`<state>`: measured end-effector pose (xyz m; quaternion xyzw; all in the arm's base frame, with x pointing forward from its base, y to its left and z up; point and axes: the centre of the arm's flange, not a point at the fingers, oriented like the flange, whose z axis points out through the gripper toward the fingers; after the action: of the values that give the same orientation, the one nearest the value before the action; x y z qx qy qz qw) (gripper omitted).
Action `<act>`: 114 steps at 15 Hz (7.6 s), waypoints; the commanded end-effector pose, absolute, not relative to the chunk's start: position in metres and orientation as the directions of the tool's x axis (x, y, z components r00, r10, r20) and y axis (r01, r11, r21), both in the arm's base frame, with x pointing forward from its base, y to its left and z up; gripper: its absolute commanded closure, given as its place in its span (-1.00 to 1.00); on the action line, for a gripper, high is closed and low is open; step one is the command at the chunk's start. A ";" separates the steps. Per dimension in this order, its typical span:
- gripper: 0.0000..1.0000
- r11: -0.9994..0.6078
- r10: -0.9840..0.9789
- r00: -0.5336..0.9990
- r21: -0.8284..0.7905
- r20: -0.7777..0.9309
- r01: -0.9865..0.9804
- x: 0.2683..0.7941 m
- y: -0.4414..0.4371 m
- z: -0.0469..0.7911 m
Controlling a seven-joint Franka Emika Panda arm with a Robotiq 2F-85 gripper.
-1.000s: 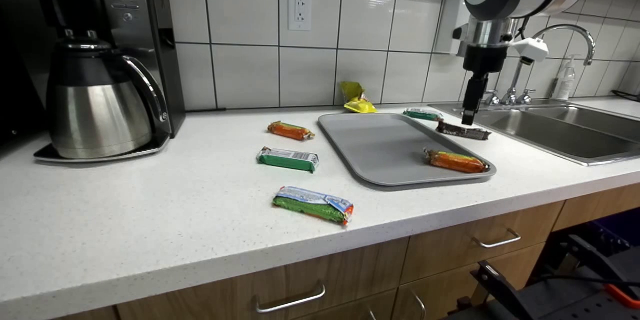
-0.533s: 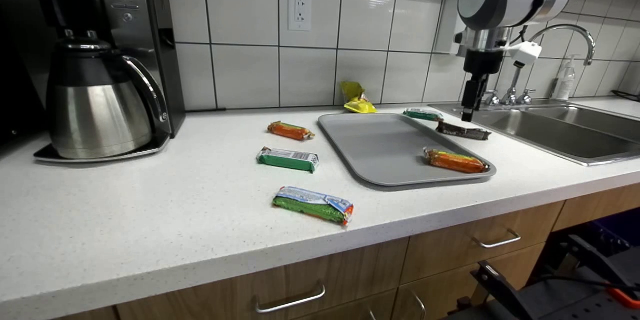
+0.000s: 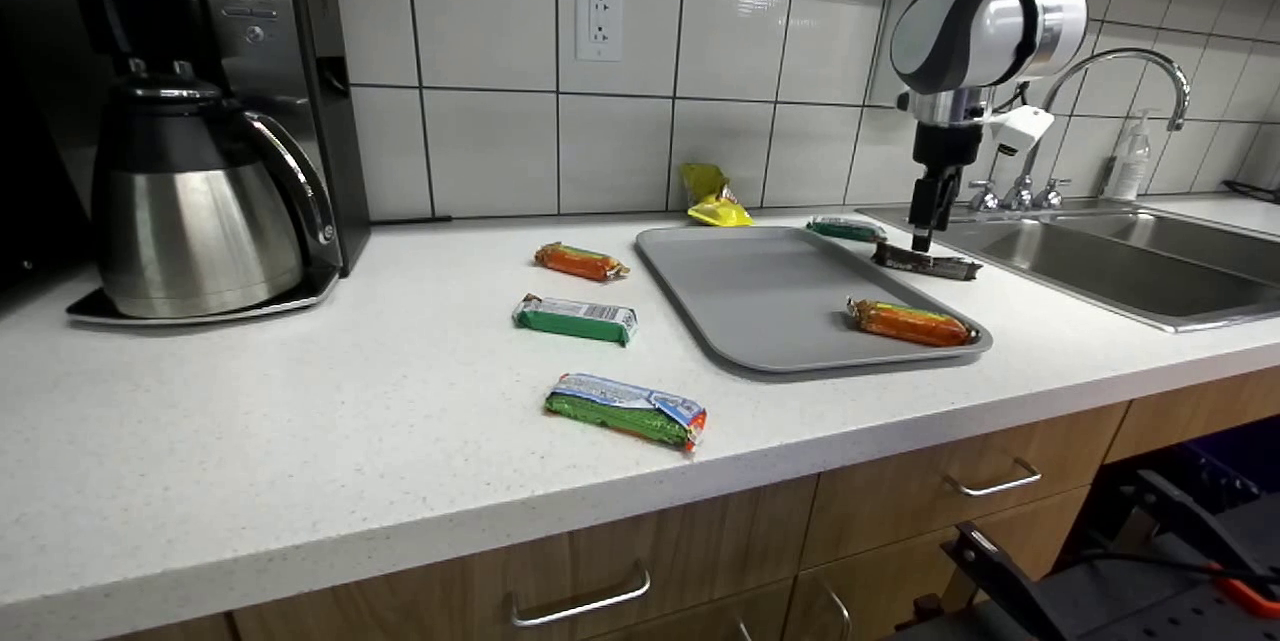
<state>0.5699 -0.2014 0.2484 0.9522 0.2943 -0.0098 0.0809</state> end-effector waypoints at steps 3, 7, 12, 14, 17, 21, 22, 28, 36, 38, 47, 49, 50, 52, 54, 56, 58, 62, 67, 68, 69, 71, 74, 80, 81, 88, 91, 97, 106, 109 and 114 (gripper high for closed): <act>-1.00 -0.813 0.563 0.821 0.114 -0.096 0.571 0.600 -0.214 0.235; -1.00 -0.809 0.570 0.816 0.102 -0.099 0.578 0.592 -0.218 0.235; -1.00 -0.805 0.578 0.808 0.083 -0.110 0.587 0.578 -0.222 0.234; -1.00 -0.806 0.577 0.809 0.080 -0.114 0.586 0.578 -0.222 0.232; -1.00 -0.802 0.583 0.805 0.076 -0.115 0.592 0.577 -0.217 0.231; -1.00 -0.796 0.593 0.797 0.069 -0.114 0.602 0.578 -0.209 0.229; -1.00 -0.796 0.593 0.797 0.067 -0.115 0.602 0.578 -0.208 0.228; -0.13 -0.794 0.597 0.794 0.063 -0.114 0.605 0.577 -0.206 0.227; 0.86 -0.792 0.600 0.792 0.062 -0.112 0.608 0.574 -0.204 0.230; 0.87 -0.789 0.604 0.790 0.065 -0.105 0.611 0.572 -0.204 0.236; 0.87 -0.770 0.629 0.775 0.087 -0.062 0.632 0.564 -0.184 0.274; 0.87 -0.762 0.638 0.768 0.089 -0.060 0.641 0.560 -0.173 0.277; 0.87 -0.758 0.643 0.763 0.087 -0.059 0.646 0.558 -0.167 0.278; 0.87 -0.751 0.654 0.755 0.079 -0.057 0.656 0.553 -0.152 0.278; 0.87 -0.740 0.667 0.743 0.071 -0.057 0.669 0.549 -0.137 0.277; 0.87 -0.727 0.681 0.729 0.064 -0.059 0.684 0.545 -0.123 0.275; 0.87 -0.715 0.695 0.717 0.056 -0.060 0.697 0.542 -0.108 0.272; 0.87 -0.697 0.712 0.698 0.040 -0.073 0.716 0.541 -0.078 0.263; 0.87 -0.686 0.723 0.686 0.024 -0.081 0.727 0.543 -0.049 0.255; 0.87 -0.688 0.722 0.687 0.023 -0.081 0.726 0.544 -0.045 0.253; 0.87 -0.690 0.720 0.689 0.020 -0.083 0.723 0.544 -0.040 0.251; 0.87 -0.700 0.711 0.699 0.012 -0.079 0.714 0.544 -0.035 0.248; 0.87 -0.711 0.701 0.709 0.000 -0.079 0.703 0.543 -0.028 0.242; -0.10 -0.716 0.696 0.713 -0.003 -0.081 0.698 0.540 -0.028 0.239; -0.21 -0.714 0.698 0.712 -0.003 -0.081 0.700 0.540 -0.029 0.240; -1.00 -0.713 0.699 0.711 0.005 -0.075 0.701 0.539 -0.037 0.246; -1.00 -0.714 0.699 0.712 0.001 -0.074 0.701 0.536 -0.043 0.255; -1.00 -0.714 0.698 0.712 0.009 -0.077 0.700 0.544 -0.040 0.243; -1.00 -0.730 0.680 0.730 0.021 -0.067 0.683 0.559 -0.055 0.251; -1.00 -0.744 0.665 0.745 0.039 -0.057 0.667 0.570 -0.068 0.256; -1.00 -0.770 0.633 0.773 0.068 -0.044 0.635 0.594 -0.095 0.261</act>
<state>0.5714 -0.0788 0.2587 0.9366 0.3485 -0.0114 0.0358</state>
